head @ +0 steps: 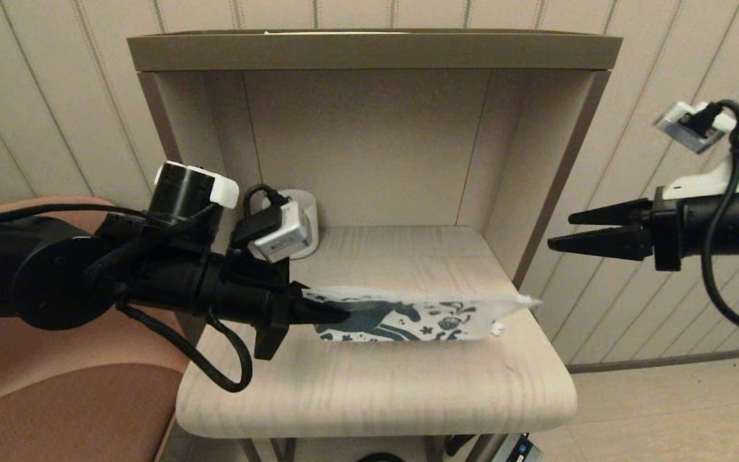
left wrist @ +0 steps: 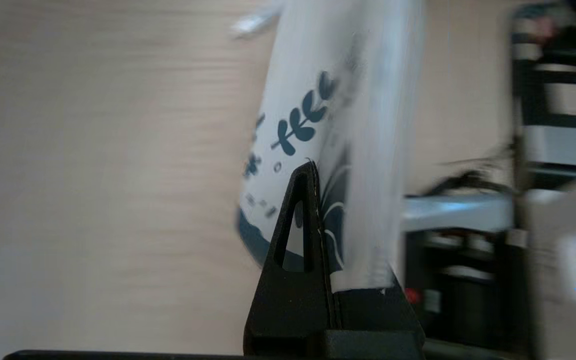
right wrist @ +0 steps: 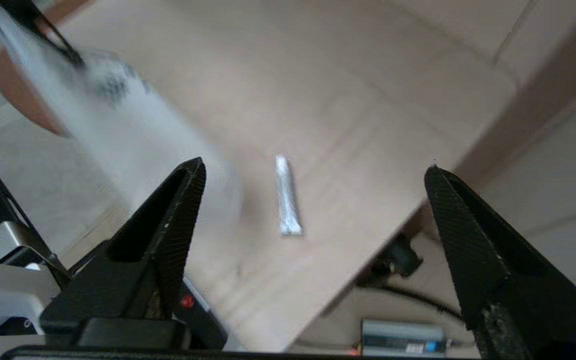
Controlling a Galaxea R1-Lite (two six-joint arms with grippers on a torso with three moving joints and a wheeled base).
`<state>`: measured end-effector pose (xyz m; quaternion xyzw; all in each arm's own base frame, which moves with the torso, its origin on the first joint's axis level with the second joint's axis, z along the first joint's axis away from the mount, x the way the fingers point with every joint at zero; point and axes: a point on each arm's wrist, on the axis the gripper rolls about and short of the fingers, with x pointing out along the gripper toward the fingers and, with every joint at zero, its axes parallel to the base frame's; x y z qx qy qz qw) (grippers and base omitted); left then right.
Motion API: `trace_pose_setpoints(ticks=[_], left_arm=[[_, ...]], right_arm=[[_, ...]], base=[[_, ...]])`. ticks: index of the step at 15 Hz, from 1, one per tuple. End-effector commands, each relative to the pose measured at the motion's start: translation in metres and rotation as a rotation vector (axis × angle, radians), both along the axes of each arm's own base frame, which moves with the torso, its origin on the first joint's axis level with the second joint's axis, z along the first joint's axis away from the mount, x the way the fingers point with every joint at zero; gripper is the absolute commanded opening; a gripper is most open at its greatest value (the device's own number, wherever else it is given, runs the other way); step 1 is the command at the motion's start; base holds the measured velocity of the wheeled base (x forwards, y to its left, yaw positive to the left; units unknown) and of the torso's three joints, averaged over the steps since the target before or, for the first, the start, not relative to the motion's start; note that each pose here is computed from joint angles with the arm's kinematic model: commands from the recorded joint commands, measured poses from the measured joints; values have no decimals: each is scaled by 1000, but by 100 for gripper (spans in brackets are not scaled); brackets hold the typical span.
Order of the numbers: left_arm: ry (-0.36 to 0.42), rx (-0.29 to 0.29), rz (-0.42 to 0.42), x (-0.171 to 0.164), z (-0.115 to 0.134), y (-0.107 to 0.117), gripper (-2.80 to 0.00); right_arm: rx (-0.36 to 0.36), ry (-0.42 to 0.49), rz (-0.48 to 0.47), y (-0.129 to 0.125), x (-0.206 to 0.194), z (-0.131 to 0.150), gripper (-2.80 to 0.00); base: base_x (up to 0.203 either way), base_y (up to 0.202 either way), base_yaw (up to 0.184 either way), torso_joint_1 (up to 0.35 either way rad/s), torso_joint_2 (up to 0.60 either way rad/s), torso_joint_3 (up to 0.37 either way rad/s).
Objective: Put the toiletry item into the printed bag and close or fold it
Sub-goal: Open the storage bag, then pick up the toothpaste
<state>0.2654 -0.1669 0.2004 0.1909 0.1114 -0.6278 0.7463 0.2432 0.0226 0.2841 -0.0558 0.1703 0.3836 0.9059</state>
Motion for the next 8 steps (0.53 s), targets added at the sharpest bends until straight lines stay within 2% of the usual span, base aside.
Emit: trace_pose_setpoints(ticks=[1,4,8], left_arm=[[-21,-9,18,2,4,5,-280],[-51,-36,61,5,18,16,-280],[-101,-65,113,3,34,35,-280]], right_arm=[[-25,64,-39,-1,18,-17,0],[-51,112,-26,10,26,-31,0],[-122,145,-17,35,26,-46,0]], base=[[0,0,0,0,0,0],[0,0,0,0,0,0],[0,0,0,0,0,0]])
